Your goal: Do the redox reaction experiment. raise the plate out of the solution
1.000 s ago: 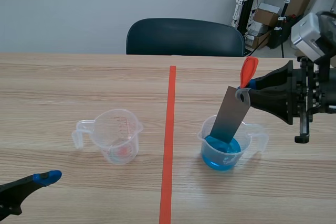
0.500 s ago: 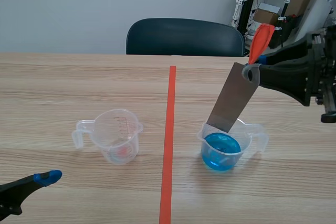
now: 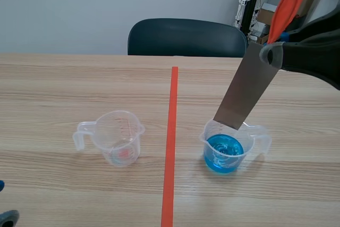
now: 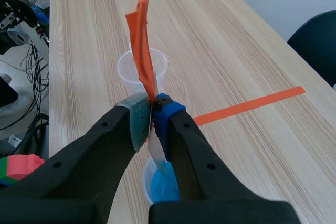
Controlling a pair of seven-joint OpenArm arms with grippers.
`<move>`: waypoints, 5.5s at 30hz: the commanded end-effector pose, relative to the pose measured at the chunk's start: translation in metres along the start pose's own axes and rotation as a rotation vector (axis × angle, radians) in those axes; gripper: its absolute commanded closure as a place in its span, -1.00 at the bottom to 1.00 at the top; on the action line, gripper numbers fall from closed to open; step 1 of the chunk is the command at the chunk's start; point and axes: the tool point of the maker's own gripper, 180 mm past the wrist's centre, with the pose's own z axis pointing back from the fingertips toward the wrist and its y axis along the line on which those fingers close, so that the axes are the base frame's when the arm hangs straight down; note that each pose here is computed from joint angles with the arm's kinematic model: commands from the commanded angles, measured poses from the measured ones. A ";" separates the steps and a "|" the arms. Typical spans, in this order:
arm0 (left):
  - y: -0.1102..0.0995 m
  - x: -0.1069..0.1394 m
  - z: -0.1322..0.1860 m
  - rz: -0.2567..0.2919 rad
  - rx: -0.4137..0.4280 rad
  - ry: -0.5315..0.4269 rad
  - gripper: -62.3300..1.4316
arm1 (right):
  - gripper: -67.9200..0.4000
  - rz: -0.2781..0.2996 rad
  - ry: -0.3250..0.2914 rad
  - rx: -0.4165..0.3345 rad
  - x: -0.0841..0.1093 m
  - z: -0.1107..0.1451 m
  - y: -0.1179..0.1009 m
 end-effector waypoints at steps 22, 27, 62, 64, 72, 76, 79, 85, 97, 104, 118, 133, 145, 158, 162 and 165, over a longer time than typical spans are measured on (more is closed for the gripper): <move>0.047 0.084 -0.026 -0.143 -0.328 0.075 0.81 | 0.97 -0.080 0.006 -0.091 0.047 0.020 -0.024; 0.066 0.093 -0.042 -0.207 -0.358 0.113 0.82 | 0.97 -0.092 0.006 -0.118 0.056 0.023 -0.031; 0.035 0.074 -0.164 -0.408 -0.572 0.285 0.83 | 0.97 -0.067 0.084 -0.187 0.057 0.022 -0.041; 0.031 0.071 -0.174 -0.413 -0.581 0.285 0.83 | 0.97 -0.058 0.092 -0.187 0.056 0.022 -0.041; 0.009 0.060 -0.212 -0.447 -0.627 0.287 0.83 | 0.97 -0.013 0.099 -0.191 0.055 0.022 -0.042; -0.003 0.053 -0.228 -0.453 -0.650 0.290 0.83 | 0.97 0.008 0.094 -0.192 0.056 0.022 -0.042; -0.012 0.048 -0.239 -0.455 -0.668 0.286 0.83 | 0.97 0.029 0.092 -0.193 0.057 0.022 -0.042; -0.021 0.040 -0.259 -0.473 -0.672 0.275 0.83 | 0.97 0.029 0.090 -0.192 0.057 0.022 -0.042; -0.016 0.035 -0.289 -0.455 -0.626 0.257 0.83 | 0.97 0.029 0.082 -0.192 0.059 0.022 -0.042; -0.017 0.032 -0.296 -0.443 -0.626 0.256 0.83 | 0.97 0.029 0.082 -0.192 0.059 0.022 -0.042; -0.033 0.037 -0.307 -0.445 -0.658 0.220 0.83 | 0.97 0.029 0.082 -0.192 0.059 0.022 -0.042; -0.049 0.036 -0.312 -0.429 -0.695 0.208 0.83 | 0.97 0.029 0.082 -0.192 0.059 0.022 -0.042; -0.047 0.030 -0.314 -0.408 -0.689 0.220 0.83 | 0.97 0.029 0.083 -0.192 0.059 0.022 -0.042; -0.050 0.032 -0.312 -0.381 -0.704 0.214 0.83 | 0.97 0.029 0.083 -0.192 0.059 0.022 -0.042; -0.051 0.032 -0.312 -0.381 -0.704 0.213 0.83 | 0.97 0.029 0.083 -0.192 0.059 0.022 -0.042; -0.051 0.032 -0.312 -0.381 -0.704 0.213 0.83 | 0.97 0.029 0.083 -0.192 0.059 0.022 -0.042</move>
